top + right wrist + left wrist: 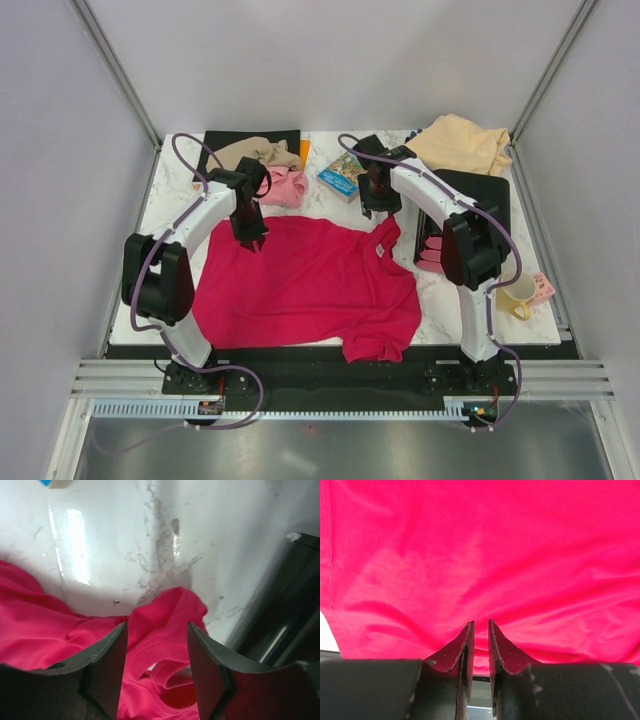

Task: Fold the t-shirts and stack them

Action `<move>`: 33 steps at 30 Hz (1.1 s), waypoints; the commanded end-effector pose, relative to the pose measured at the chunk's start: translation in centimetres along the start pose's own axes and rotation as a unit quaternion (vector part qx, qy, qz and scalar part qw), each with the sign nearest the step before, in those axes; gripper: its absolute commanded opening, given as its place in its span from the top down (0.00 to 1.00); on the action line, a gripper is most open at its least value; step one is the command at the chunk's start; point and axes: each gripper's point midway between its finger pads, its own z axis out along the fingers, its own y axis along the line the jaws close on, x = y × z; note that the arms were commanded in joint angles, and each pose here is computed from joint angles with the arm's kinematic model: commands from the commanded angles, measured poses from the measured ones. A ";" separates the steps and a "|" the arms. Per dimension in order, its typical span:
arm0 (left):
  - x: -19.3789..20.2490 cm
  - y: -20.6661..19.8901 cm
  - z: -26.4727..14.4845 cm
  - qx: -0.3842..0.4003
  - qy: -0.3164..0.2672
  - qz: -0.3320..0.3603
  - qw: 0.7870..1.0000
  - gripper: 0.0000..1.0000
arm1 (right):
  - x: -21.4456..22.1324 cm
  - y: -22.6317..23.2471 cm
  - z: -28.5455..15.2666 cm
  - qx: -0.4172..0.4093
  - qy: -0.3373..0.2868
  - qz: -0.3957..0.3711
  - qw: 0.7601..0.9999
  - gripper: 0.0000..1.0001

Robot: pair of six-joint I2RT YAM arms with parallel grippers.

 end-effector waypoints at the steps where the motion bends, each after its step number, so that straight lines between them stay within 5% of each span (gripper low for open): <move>1: 1.2 1.7 -0.2 -0.018 0.000 0.014 1.000 0.76 | -3.0 -1.1 -1.9 0.013 -0.046 0.012 0.999 0.41; 23: 2.4 2.3 1.0 -0.025 0.018 0.018 0.999 0.77 | -3.4 -4.3 -1.0 0.070 -0.003 0.004 0.998 0.43; 33: 2.5 2.2 1.3 -0.024 0.021 0.020 0.999 0.77 | -1.0 -3.5 0.3 0.033 0.048 -0.014 0.998 0.44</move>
